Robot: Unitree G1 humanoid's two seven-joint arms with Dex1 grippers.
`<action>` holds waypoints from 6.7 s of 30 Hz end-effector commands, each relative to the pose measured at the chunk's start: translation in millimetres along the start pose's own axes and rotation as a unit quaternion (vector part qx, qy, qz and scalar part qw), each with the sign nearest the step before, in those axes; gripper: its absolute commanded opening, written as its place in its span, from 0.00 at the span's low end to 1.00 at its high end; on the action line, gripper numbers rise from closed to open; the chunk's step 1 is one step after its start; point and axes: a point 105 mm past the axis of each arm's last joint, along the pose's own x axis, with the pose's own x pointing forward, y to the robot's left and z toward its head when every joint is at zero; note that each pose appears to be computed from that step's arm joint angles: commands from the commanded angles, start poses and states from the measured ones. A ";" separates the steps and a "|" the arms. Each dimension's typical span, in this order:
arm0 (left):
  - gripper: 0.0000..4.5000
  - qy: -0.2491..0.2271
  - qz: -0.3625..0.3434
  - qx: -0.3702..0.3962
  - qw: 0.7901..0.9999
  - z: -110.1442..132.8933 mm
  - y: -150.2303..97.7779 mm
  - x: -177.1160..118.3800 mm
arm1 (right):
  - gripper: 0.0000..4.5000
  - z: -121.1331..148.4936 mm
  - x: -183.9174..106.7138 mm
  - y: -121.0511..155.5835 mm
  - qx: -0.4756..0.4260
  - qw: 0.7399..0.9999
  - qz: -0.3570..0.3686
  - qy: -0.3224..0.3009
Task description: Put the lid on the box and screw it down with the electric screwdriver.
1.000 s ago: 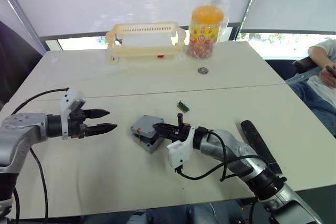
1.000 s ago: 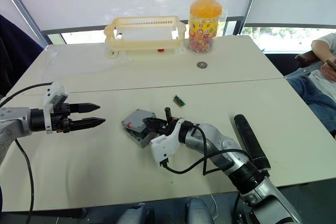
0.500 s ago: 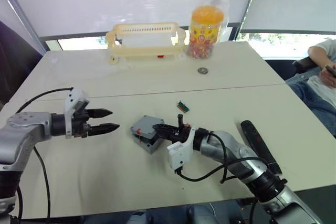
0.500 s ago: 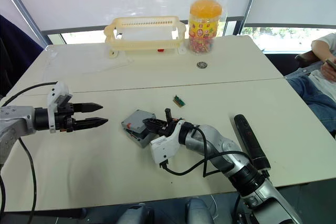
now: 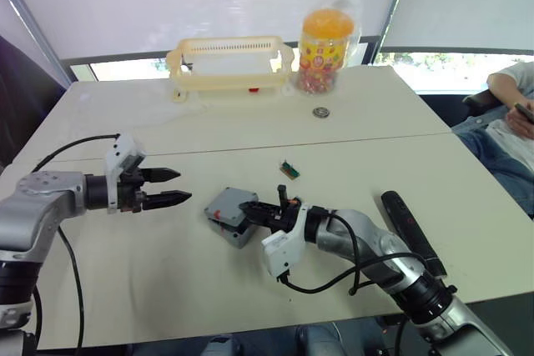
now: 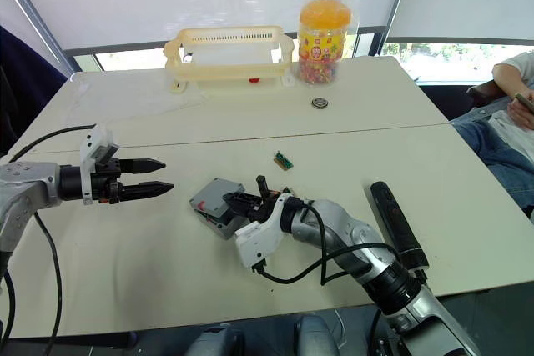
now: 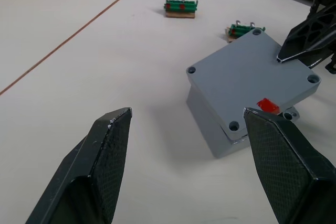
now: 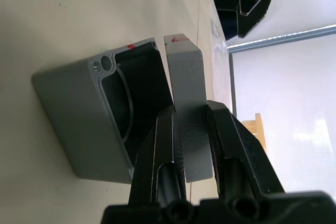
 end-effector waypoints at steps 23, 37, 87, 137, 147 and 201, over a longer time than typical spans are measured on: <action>0.77 -0.019 -0.056 0.068 0.996 23.6 -2.3 50.5 | 0.03 3.7 -6.7 7.3 0.001 0.999 -0.028 0.035; 0.77 -0.016 -0.057 0.061 0.996 23.0 1.1 44.6 | 0.03 5.2 -10.6 4.2 0.008 0.998 -0.045 0.045; 0.77 0.017 -0.080 0.094 0.992 8.7 -7.2 63.3 | 0.03 11.5 -5.6 19.9 0.001 1.000 -0.007 0.028; 0.78 -0.030 0.036 0.004 0.999 16.0 27.9 15.2 | 0.99 -28.8 -80.3 -19.2 0.534 0.816 -0.210 0.074; 0.78 0.010 0.066 0.045 0.997 -35.2 37.4 61.2 | 0.36 -1.5 -58.7 25.1 0.659 0.748 -0.051 0.064; 0.78 0.024 -0.047 0.082 0.995 -56.4 -26.4 96.9 | 0.36 -24.0 -19.5 45.1 0.679 0.725 -0.007 0.115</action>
